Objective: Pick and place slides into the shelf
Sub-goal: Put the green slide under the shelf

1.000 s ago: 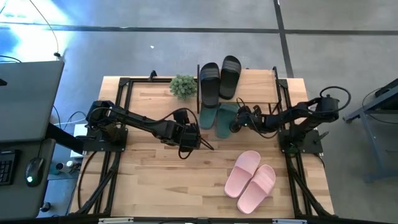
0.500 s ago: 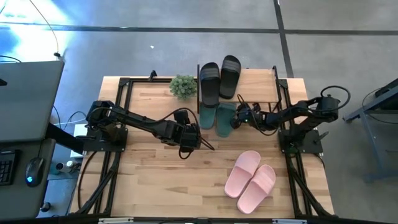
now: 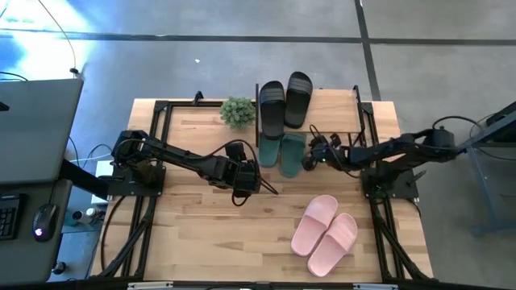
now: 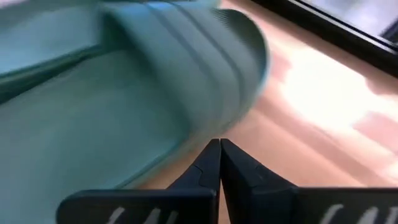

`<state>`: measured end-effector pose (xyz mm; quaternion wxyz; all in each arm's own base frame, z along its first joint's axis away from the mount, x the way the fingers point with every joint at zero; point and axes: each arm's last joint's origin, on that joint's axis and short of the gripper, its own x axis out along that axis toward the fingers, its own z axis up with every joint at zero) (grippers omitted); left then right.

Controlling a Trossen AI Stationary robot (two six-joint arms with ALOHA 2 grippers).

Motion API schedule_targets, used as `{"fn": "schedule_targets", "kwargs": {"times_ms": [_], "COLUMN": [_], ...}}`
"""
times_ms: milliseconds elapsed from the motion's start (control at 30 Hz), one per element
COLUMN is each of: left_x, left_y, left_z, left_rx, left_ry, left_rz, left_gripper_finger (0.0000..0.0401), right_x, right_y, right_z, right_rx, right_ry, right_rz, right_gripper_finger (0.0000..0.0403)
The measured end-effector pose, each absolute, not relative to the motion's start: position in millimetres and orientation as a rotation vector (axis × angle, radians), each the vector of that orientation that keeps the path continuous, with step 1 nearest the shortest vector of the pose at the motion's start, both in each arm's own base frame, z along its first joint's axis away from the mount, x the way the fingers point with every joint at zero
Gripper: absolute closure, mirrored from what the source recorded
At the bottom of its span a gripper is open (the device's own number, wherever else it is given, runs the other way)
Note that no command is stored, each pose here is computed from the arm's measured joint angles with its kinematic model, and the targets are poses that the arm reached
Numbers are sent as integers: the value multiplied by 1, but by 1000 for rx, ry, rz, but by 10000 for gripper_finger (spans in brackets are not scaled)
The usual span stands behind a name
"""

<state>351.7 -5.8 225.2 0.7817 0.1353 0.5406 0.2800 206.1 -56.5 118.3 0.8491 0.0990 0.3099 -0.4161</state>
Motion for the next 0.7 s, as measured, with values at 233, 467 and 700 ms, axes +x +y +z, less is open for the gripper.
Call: {"fn": "schedule_targets", "kwargs": {"times_ms": [233,467,700], "left_x": [352,352,352], "left_y": [-6,-6,-6], "left_z": [225,225,225], "left_rx": [297,302,297], "left_ry": [1171,1172,1168], "left_rz": [601,598,595], "left_gripper_finger": [192,192,192], "right_x": [196,195,206], "right_y": [-19,15,22], "right_z": [140,154,133], "right_rx": [225,262,263], "right_ry": [694,667,712], "right_rz": [-595,-260,-305], "right_gripper_finger": [403,403,403]}}
